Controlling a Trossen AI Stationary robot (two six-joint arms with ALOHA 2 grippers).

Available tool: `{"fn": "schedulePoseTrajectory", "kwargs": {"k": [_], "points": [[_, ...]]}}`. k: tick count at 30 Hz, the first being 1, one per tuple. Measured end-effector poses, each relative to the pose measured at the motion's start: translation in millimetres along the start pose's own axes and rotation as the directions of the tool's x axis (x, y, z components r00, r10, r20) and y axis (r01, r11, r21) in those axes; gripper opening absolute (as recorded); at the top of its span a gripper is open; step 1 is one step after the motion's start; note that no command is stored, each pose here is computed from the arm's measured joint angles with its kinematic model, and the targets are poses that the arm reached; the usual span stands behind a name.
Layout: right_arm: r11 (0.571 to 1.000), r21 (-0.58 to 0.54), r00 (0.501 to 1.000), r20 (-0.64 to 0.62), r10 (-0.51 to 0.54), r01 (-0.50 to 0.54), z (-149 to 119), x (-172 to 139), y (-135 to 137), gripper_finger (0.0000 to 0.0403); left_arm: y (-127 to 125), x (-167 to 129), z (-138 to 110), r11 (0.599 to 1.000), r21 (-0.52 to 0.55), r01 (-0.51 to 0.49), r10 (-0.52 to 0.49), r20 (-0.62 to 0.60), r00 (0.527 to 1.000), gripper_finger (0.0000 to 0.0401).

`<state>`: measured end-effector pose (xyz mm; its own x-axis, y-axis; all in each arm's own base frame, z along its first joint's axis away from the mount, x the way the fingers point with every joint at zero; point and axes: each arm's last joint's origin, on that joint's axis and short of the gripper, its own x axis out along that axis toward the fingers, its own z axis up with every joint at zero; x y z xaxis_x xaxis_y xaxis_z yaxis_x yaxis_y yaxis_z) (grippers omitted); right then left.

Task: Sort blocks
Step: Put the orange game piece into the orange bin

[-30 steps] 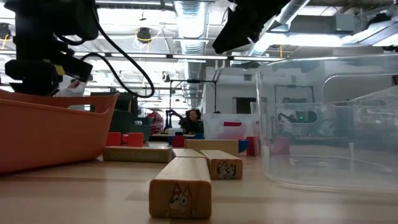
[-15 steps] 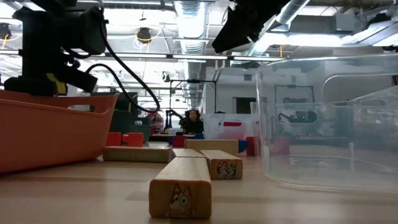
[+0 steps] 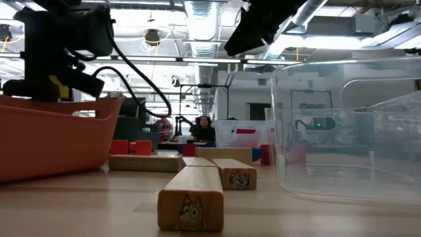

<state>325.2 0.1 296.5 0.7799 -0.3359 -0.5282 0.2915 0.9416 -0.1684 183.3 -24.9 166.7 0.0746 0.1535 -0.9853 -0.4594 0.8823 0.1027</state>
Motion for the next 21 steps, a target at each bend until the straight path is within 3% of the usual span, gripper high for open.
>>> {"fn": "schedulePoseTrajectory", "kwargs": {"k": [6, 12, 21], "points": [[1.0, 0.001, 1.0, 0.0, 0.0, 0.0, 0.0, 0.0, 0.0, 0.0175, 4.7, -20.5, -0.6, 0.998, -0.031, 0.049, -0.046, 0.067, 0.997, 0.0093], [1.0, 0.001, 1.0, 0.0, 0.0, 0.0, 0.0, 0.0, 0.0, 0.0175, 13.5, -54.7, -3.7, 0.988, -0.061, 0.144, -0.128, 0.209, 0.969, 0.0095], [1.0, 0.007, 1.0, -0.008, -0.001, 0.001, -0.8, 0.2, -0.3, 0.0175, 2.8, -92.9, -9.0, 0.939, 0.143, 0.312, -0.343, 0.393, 0.853, 0.0097]]}}
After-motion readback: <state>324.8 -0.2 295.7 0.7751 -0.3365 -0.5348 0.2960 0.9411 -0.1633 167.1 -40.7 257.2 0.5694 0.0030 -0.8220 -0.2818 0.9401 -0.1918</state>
